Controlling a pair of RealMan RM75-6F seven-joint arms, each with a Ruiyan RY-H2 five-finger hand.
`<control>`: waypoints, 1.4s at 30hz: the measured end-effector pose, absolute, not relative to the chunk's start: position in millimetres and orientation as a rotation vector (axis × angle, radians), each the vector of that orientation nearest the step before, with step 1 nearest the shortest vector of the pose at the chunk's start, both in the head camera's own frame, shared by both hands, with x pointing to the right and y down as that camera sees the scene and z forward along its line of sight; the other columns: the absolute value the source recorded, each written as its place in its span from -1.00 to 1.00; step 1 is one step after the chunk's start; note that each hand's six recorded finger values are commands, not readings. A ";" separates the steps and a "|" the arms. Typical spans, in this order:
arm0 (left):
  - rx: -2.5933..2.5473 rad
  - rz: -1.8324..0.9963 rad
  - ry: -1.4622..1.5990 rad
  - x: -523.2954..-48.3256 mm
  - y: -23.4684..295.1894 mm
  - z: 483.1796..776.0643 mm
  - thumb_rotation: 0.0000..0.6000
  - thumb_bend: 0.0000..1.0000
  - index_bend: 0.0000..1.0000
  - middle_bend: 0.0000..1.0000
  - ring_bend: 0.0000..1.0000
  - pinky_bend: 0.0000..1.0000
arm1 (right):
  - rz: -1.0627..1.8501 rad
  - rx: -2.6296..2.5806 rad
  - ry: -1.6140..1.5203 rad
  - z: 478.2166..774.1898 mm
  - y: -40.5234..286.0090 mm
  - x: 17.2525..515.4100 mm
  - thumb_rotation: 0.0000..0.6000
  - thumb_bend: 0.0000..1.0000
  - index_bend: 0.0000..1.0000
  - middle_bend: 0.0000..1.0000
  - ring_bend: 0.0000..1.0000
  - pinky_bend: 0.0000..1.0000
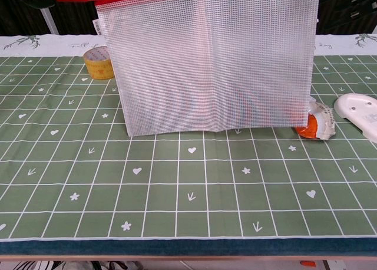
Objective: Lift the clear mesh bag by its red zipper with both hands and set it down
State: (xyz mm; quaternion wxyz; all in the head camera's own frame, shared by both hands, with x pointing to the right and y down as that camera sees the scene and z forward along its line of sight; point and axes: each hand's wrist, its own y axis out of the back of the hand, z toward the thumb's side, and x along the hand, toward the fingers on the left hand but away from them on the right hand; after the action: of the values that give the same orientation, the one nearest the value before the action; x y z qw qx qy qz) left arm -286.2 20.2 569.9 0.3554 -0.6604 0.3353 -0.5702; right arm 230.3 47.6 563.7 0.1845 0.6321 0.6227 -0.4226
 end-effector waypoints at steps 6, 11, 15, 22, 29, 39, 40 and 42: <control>-1.708 -1.480 0.864 -290.0 22.0 571.2 1.00 -0.21 0.16 -0.78 -1.00 -1.00 | -1.200 1.778 1.748 566.1 49.7 231.3 1.00 0.05 0.31 -0.59 -0.97 -0.58; -1.715 -1.484 0.863 -290.8 24.1 571.9 1.00 -0.34 0.05 -0.82 -1.00 -1.00 | -1.207 1.789 1.735 566.7 51.2 230.4 1.00 -0.16 -0.24 -0.81 -1.00 -0.58; -1.720 -1.492 0.844 -291.4 27.1 573.6 1.00 -0.59 -0.22 -0.89 -1.00 -1.00 | -1.237 1.825 1.711 568.1 53.8 228.7 1.00 -0.42 -0.88 -0.99 -1.00 -0.58; -1.731 -1.498 0.849 -293.6 29.7 573.6 1.00 -0.77 -0.69 -0.97 -1.00 -1.00 | -1.304 1.907 1.666 568.4 56.6 227.0 1.00 -0.62 -1.00 -1.00 -1.00 -0.58; -1.732 -1.484 0.861 -297.5 34.0 570.4 1.00 -0.77 -0.74 -0.97 -1.00 -1.00 | -1.384 1.969 1.660 565.0 59.5 232.3 1.00 -0.62 -1.00 -1.00 -1.00 -0.58; -1.747 -1.428 0.869 -311.7 69.8 560.8 1.00 -0.77 -0.76 -1.00 -1.00 -1.00 | -1.643 2.060 1.671 561.5 80.9 272.0 1.00 -0.60 -1.00 -1.00 -1.00 -0.58; -1.745 -1.423 0.870 -314.8 74.9 560.0 1.00 -0.77 -0.77 -1.00 -1.00 -1.00 | -1.677 2.076 1.676 560.7 83.0 277.0 1.00 -0.61 -1.00 -1.00 -1.00 -0.58; -1.737 -1.412 0.869 -323.3 88.3 558.4 1.00 -0.78 -0.79 -1.00 -1.00 -1.00 | -1.760 2.120 1.691 558.2 87.9 288.9 1.00 -0.61 -1.00 -1.00 -1.00 -0.58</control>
State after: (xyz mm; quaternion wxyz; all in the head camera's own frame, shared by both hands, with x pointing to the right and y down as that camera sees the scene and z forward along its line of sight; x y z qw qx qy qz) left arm -323.3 88.3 558.4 0.3619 -0.6743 0.3373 -0.5482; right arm 288.9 87.9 558.2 -0.0454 0.6552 0.5225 -0.5438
